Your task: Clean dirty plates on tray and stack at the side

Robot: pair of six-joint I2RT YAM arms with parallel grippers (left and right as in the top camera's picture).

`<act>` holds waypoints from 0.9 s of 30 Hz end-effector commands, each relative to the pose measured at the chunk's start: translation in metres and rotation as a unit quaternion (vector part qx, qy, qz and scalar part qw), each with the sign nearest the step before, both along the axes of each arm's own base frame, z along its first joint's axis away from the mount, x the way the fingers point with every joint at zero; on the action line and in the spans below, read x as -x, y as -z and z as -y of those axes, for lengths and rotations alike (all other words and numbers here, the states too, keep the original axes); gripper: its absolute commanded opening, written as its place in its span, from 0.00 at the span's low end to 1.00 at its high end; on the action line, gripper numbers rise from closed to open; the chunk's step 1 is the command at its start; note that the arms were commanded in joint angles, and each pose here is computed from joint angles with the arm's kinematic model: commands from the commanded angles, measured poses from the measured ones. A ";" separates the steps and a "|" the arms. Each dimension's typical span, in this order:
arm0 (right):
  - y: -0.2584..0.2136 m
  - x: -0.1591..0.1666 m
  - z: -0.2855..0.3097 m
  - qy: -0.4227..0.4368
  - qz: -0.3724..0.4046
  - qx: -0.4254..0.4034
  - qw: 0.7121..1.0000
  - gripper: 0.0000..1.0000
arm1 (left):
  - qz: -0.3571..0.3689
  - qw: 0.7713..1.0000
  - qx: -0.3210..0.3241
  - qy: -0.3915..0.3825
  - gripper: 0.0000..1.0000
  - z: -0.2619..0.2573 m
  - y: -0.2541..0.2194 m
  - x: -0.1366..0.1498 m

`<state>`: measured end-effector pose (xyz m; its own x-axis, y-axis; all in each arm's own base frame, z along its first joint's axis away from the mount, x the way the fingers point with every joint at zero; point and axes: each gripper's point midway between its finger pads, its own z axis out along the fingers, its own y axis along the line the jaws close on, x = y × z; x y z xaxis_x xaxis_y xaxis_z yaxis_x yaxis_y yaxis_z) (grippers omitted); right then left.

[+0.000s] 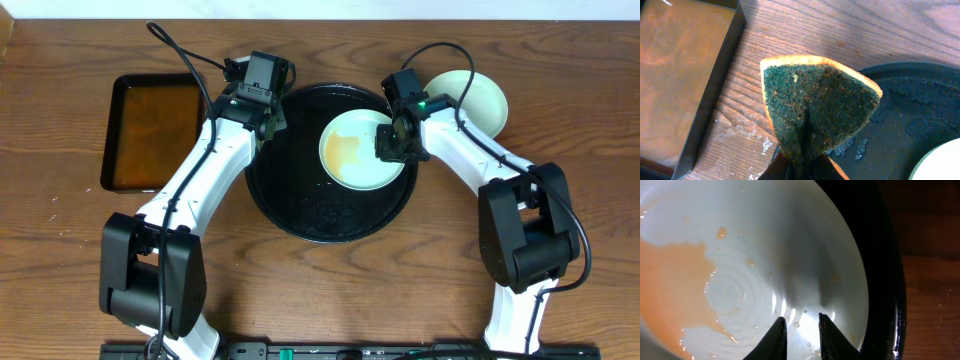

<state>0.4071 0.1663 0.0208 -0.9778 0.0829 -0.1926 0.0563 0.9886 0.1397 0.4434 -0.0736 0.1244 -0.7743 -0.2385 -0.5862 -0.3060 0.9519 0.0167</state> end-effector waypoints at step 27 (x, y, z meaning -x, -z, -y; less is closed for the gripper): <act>-0.008 0.006 0.026 0.073 -0.016 0.057 0.996 0.33 | -0.003 1.000 -0.010 -0.009 0.10 -0.004 0.004 0.001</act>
